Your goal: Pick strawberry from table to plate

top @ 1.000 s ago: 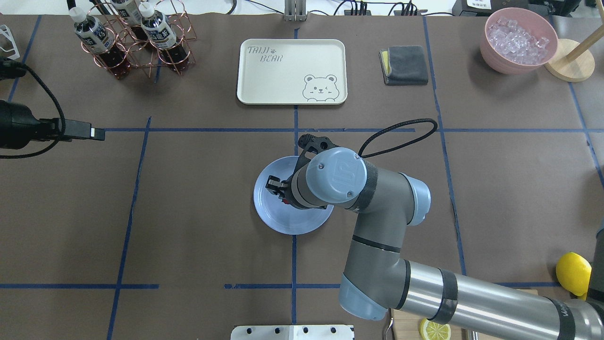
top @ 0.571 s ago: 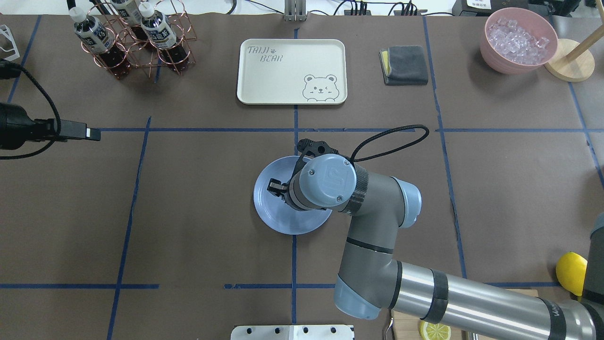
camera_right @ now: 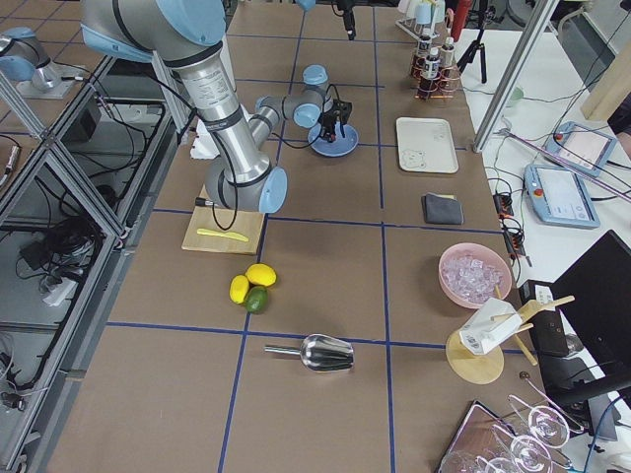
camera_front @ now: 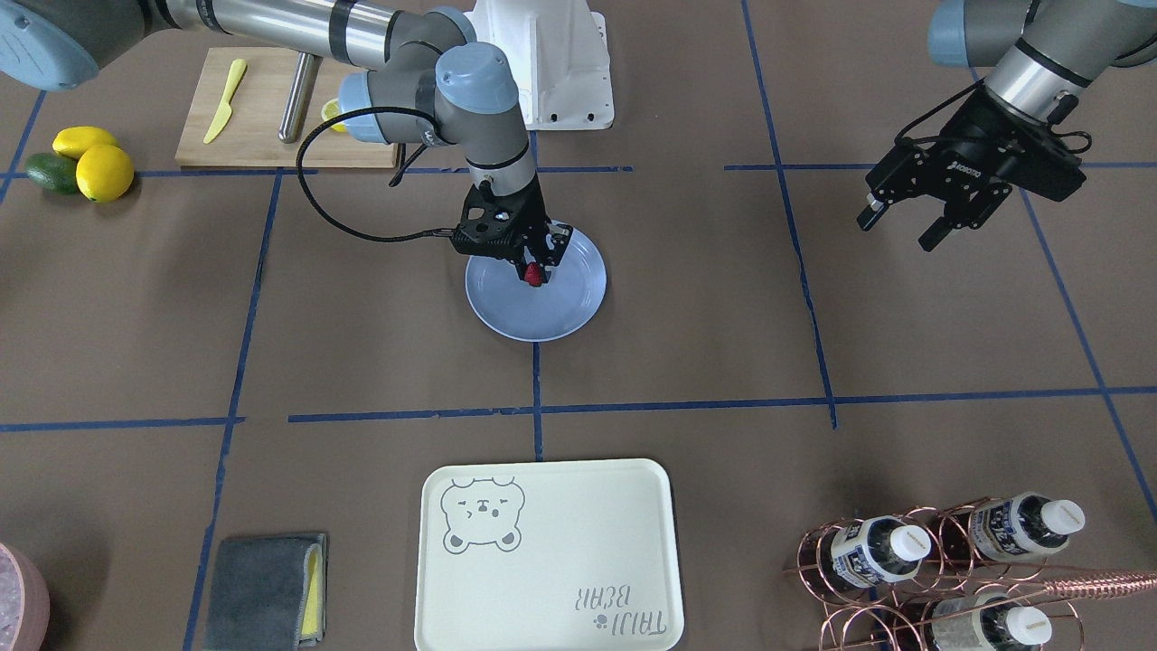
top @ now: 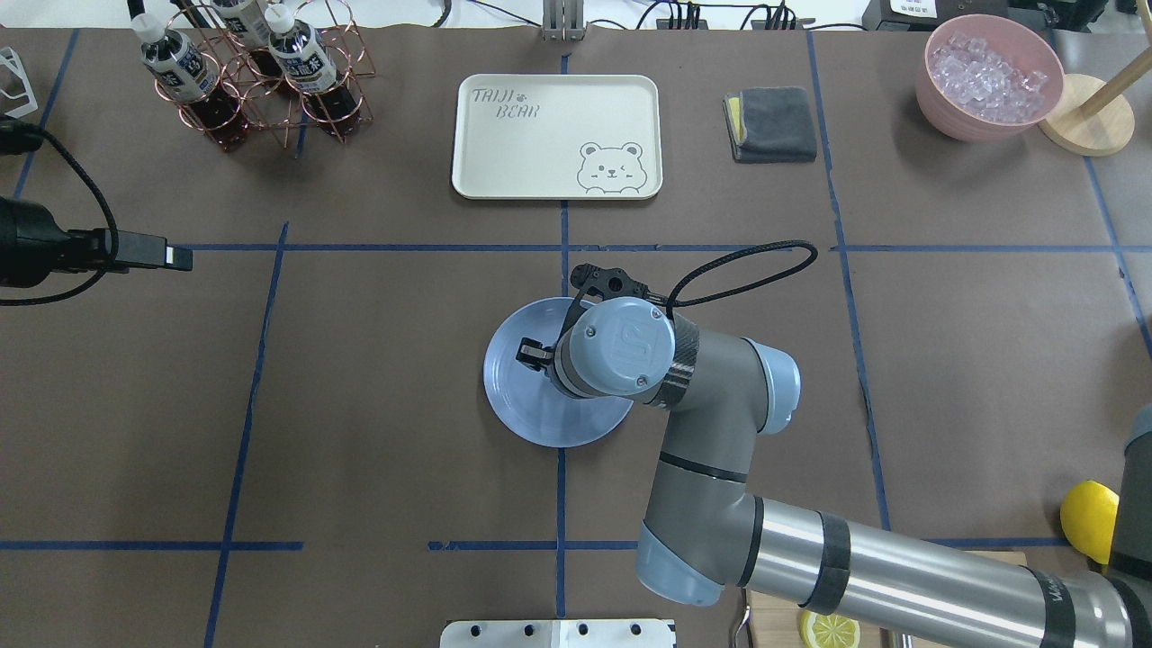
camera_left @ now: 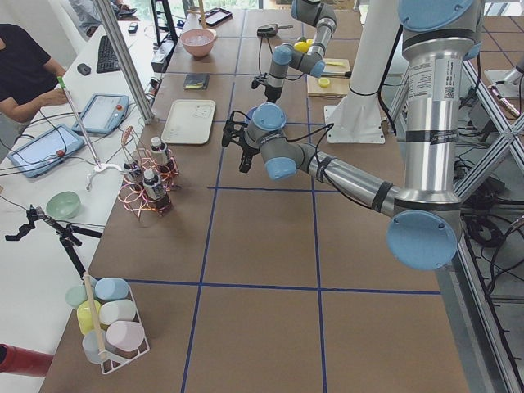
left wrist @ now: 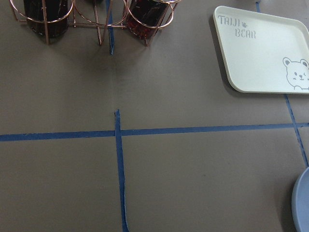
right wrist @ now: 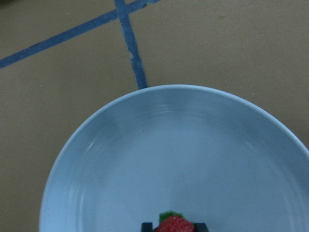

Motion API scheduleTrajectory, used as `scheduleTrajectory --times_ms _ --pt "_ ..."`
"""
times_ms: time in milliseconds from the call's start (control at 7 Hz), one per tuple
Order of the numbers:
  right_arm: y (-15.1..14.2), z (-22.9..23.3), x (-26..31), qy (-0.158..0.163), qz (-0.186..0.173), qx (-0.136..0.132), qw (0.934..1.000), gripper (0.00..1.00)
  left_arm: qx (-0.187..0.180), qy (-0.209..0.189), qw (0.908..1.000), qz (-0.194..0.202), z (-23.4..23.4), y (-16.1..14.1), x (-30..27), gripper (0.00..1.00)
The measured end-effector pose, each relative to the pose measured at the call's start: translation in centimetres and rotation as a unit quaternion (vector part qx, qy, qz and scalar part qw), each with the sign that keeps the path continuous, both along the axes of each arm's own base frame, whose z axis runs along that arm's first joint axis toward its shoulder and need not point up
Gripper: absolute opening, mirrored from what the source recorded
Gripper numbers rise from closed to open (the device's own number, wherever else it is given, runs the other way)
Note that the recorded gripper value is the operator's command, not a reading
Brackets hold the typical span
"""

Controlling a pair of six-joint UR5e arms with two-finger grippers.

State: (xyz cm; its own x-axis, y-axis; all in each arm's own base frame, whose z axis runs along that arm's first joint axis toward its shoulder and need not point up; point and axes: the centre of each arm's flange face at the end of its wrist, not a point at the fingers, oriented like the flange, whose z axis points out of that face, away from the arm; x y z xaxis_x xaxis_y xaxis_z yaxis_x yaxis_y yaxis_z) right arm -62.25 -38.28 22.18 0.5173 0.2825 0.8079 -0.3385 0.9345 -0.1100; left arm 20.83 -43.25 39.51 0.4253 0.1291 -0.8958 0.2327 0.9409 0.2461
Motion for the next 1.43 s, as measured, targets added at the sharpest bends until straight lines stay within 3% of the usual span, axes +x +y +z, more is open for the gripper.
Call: scheduleTrajectory --times_ms 143,286,857,1143,1429 --pt "0.0 0.4 0.0 0.005 0.0 -0.001 1.0 0.27 0.0 0.0 1.0 0.001 0.0 0.0 0.1 0.99" --pt "0.0 0.6 -0.1 0.007 0.0 -0.001 1.0 0.99 0.0 0.0 1.0 0.001 0.0 0.1 0.1 0.99" --pt "-0.2 -0.6 0.9 -0.001 -0.001 -0.001 1.0 1.0 -0.001 0.0 1.0 0.001 0.1 0.0 0.2 0.99" --pt "-1.1 -3.1 8.4 -0.012 -0.01 -0.018 0.9997 1.0 0.001 -0.011 0.9999 0.004 1.2 0.4 -0.3 0.99" --pt "-2.0 0.3 20.6 -0.012 -0.045 0.003 0.9989 1.0 0.037 -0.055 0.9974 0.029 4.7 1.8 -2.3 0.99"
